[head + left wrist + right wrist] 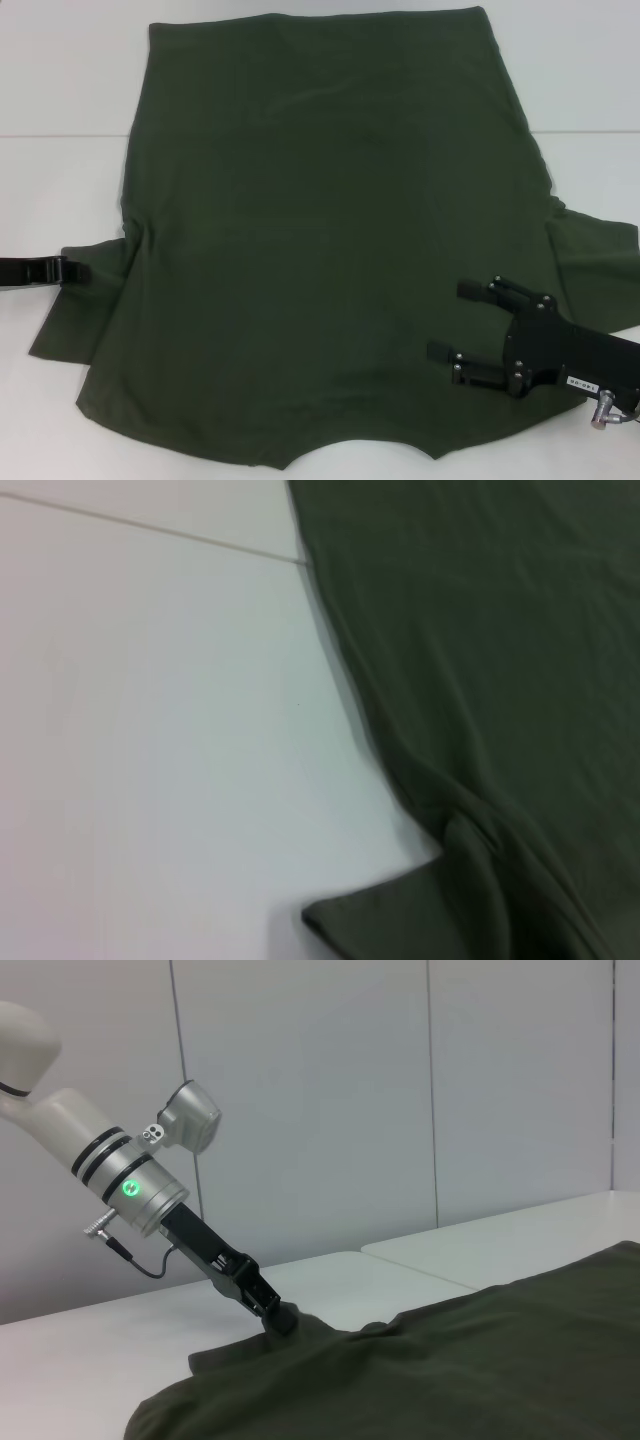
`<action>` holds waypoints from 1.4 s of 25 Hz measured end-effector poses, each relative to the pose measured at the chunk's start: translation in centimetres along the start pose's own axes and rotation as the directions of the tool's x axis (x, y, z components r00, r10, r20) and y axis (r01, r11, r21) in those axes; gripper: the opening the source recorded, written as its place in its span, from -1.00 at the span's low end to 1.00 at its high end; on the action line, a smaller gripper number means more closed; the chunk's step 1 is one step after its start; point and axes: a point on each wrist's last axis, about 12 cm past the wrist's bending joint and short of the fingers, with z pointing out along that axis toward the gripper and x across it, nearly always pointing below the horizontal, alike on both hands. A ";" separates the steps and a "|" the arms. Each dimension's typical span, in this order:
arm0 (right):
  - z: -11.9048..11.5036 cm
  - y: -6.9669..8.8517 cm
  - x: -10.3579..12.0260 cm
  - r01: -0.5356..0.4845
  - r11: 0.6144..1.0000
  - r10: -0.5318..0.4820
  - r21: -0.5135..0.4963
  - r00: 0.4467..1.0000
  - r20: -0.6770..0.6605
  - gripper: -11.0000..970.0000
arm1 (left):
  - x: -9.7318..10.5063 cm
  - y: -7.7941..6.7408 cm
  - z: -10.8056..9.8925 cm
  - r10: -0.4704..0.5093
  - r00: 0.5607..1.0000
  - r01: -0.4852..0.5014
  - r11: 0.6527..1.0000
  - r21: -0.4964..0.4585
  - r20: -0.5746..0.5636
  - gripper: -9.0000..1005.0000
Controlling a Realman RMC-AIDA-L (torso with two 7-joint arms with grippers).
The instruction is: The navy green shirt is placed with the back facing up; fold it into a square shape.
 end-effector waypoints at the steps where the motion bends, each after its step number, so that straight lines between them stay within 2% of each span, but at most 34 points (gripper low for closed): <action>1: 0.0 0.0 0.0 0.000 1.000 0.000 0.000 1.000 0.000 0.85 | 0.0 0.0 0.0 0.001 1.000 -0.001 1.000 0.000 0.000 -0.29; 10: 0.0 0.0 0.0 0.000 1.000 0.000 0.001 1.000 0.000 0.85 | 0.0 0.0 0.0 0.027 1.000 -0.027 1.000 -0.005 -0.005 -0.87; 23: 0.0 0.0 -0.1 0.000 1.000 0.000 0.003 1.000 0.005 0.85 | -2.2 1.2 -2.0 0.066 0.996 -0.061 0.994 -0.085 0.055 -0.91; 35: 0.1 -0.1 -0.2 0.001 1.000 -0.001 0.003 1.000 0.011 0.84 | -4.2 1.4 -3.8 0.089 0.991 -0.075 0.988 -0.138 0.098 -0.91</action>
